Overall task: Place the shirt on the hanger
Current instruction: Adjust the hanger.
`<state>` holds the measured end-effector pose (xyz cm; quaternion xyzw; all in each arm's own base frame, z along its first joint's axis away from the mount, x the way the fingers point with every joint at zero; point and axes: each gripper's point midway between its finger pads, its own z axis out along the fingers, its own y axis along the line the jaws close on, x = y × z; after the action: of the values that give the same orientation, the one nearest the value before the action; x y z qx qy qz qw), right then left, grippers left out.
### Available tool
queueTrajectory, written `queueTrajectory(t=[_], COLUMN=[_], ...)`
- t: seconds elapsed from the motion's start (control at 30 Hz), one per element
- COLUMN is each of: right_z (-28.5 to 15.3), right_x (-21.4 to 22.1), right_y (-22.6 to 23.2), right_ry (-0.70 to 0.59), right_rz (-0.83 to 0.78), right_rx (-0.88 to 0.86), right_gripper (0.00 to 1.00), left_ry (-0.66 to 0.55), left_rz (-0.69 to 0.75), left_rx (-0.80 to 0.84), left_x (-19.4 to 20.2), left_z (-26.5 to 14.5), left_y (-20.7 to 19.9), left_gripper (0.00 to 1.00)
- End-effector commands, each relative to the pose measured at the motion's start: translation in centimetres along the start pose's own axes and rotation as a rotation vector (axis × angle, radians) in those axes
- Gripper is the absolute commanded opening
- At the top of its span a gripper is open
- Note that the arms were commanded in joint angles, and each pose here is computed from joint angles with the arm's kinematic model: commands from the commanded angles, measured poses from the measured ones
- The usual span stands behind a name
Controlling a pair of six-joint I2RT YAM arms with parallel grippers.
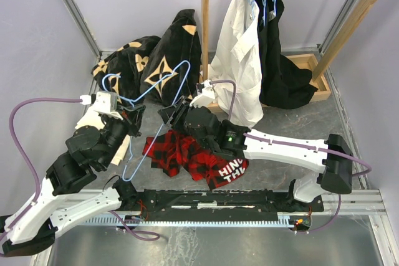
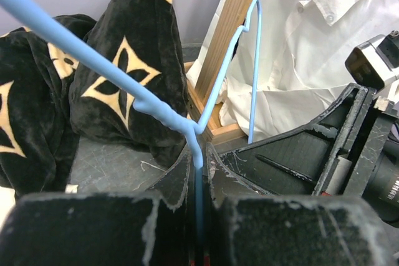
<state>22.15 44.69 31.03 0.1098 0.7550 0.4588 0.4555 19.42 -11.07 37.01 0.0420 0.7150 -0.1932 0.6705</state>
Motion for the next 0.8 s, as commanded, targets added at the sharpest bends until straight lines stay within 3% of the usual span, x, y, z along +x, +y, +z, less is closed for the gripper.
queueTrajectory(t=[0.0,0.2,0.3,0.6,0.77], right_z=[-0.3,-0.1,-0.1,-1.3,-1.7], right_x=[-0.7,0.1,0.0,-1.2,-2.5], right_y=[3.9,3.7,3.8,4.3,3.4], right_ry=[0.018,0.04,0.038,0.044,0.027], right_rz=[0.05,0.053,0.054,0.052,0.051], right_rx=[-0.101,-0.102,-0.105,-0.12,-0.099], right_gripper=[0.37,0.13,0.0,0.0,0.0], left_ry=[-0.069,-0.077,-0.076,-0.064,-0.066], left_rz=[-0.088,-0.103,-0.104,-0.095,-0.101], left_rx=[-0.041,-0.032,0.002,0.251,0.327], left_x=[-1.6,-1.8,-1.7,-1.5,-1.5], left_z=[0.3,0.3,0.2,-1.2,-2.5], left_y=[0.3,0.1,-0.4,-4.1,-4.8], left_gripper=[0.03,0.04,0.1,0.36,0.61])
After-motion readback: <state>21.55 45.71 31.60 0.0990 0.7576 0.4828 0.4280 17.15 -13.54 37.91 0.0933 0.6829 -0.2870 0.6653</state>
